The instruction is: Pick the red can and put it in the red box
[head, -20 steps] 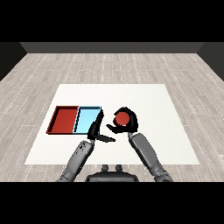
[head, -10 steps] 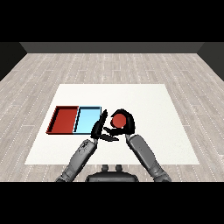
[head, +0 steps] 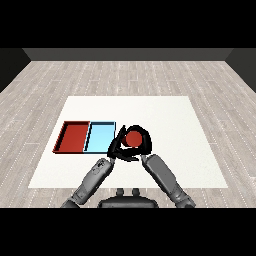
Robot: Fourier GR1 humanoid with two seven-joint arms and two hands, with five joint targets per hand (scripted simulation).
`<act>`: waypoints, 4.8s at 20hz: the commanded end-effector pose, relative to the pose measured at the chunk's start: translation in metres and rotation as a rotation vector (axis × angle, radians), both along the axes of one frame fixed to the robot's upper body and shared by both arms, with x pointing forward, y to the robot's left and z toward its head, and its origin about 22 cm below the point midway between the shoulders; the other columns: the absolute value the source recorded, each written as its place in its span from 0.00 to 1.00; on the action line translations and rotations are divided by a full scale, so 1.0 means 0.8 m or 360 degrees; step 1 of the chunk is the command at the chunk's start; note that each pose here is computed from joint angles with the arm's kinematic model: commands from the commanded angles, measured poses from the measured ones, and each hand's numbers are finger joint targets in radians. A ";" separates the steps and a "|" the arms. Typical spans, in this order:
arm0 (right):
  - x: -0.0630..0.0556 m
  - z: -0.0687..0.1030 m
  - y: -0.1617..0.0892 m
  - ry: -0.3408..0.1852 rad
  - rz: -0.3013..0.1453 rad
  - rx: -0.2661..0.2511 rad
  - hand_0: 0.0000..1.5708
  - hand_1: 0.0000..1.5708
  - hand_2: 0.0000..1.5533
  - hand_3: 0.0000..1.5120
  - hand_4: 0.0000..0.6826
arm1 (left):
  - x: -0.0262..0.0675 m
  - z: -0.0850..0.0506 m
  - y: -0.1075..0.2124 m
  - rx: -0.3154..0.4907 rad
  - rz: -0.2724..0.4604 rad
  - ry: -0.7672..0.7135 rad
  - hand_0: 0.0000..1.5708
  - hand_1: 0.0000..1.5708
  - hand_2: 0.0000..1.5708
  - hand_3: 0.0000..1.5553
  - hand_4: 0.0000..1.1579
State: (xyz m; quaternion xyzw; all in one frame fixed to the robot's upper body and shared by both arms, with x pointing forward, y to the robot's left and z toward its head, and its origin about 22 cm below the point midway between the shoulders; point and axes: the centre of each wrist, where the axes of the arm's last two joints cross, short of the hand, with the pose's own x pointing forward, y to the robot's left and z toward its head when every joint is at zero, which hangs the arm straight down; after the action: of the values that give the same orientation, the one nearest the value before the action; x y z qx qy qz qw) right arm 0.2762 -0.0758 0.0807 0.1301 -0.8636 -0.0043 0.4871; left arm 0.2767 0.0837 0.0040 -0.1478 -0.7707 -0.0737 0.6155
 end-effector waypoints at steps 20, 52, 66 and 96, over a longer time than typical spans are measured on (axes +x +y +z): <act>-0.011 -0.010 0.039 0.0028 0.0027 0.0009 0.95 0.95 0.93 0.92 0.95 | -0.010 -0.016 -0.013 -0.0044 0.0310 0.0142 1.00 1.00 1.00 0.95 0.96; -0.002 -0.018 -0.012 0.0184 0.0001 -0.0100 0.00 0.00 0.00 0.00 0.00 | -0.006 0.004 -0.020 -0.0072 0.0499 -0.0132 1.00 1.00 1.00 0.95 0.98; -0.051 0.022 -0.132 0.0124 -0.0071 0.0067 0.00 0.00 0.00 0.00 0.00 | 0.055 0.033 0.080 -0.0027 0.0709 -0.0216 1.00 1.00 1.00 0.95 0.98; -0.047 -0.078 -0.211 0.0353 -0.0346 -0.0025 0.00 0.00 0.00 0.00 0.00 | 0.068 -0.047 0.396 0.1343 0.1379 0.0930 0.40 0.40 0.38 0.00 0.67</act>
State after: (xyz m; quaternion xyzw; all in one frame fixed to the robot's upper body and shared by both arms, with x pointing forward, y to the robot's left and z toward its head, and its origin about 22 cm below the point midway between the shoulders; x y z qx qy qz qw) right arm 0.2377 -0.2429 0.0334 0.0426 -0.8199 -0.0754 0.5659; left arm 0.3321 0.3939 -0.0211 0.3979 -0.5221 -0.0612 0.7519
